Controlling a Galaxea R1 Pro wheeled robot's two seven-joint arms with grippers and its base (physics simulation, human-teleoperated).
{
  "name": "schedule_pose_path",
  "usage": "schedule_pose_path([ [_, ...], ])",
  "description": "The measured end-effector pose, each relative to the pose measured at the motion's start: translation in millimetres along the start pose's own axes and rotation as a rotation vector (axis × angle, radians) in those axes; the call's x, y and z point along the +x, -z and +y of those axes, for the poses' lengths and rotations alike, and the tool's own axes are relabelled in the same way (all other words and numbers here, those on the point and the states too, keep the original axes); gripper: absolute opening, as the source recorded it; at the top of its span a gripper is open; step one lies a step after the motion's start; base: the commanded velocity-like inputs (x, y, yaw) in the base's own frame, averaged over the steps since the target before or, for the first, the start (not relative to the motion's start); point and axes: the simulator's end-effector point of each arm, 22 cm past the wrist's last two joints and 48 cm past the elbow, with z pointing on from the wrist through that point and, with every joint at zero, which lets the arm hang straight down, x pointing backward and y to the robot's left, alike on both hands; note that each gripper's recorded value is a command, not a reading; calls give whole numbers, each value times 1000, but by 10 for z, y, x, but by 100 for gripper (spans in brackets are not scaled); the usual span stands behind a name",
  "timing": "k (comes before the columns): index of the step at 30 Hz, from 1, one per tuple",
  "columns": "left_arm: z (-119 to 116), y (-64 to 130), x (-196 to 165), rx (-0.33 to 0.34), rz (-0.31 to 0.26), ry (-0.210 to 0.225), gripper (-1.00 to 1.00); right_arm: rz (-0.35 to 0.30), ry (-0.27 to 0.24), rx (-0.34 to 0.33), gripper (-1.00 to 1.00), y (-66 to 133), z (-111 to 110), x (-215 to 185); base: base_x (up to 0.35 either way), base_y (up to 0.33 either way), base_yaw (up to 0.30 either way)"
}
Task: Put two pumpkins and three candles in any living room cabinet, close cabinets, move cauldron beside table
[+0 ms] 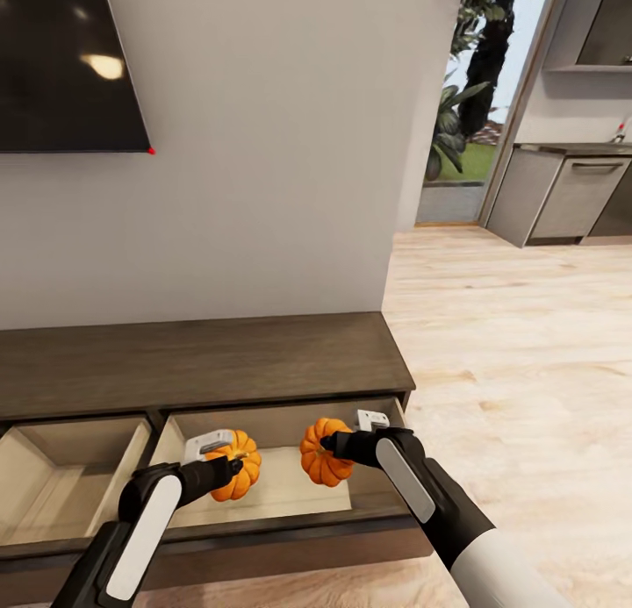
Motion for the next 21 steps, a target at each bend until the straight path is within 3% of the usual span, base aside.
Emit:
schedule_pose_path([
  [11, -4, -1, 9, 1, 3, -2, -100, 0, 3, 2, -100, 1, -1, 4, 134, 0, 0],
  [21, -1, -18, 24, 3, 3, -2, -100, 1, 3, 4, -100, -18, -18, 21, 17, 0, 0],
])
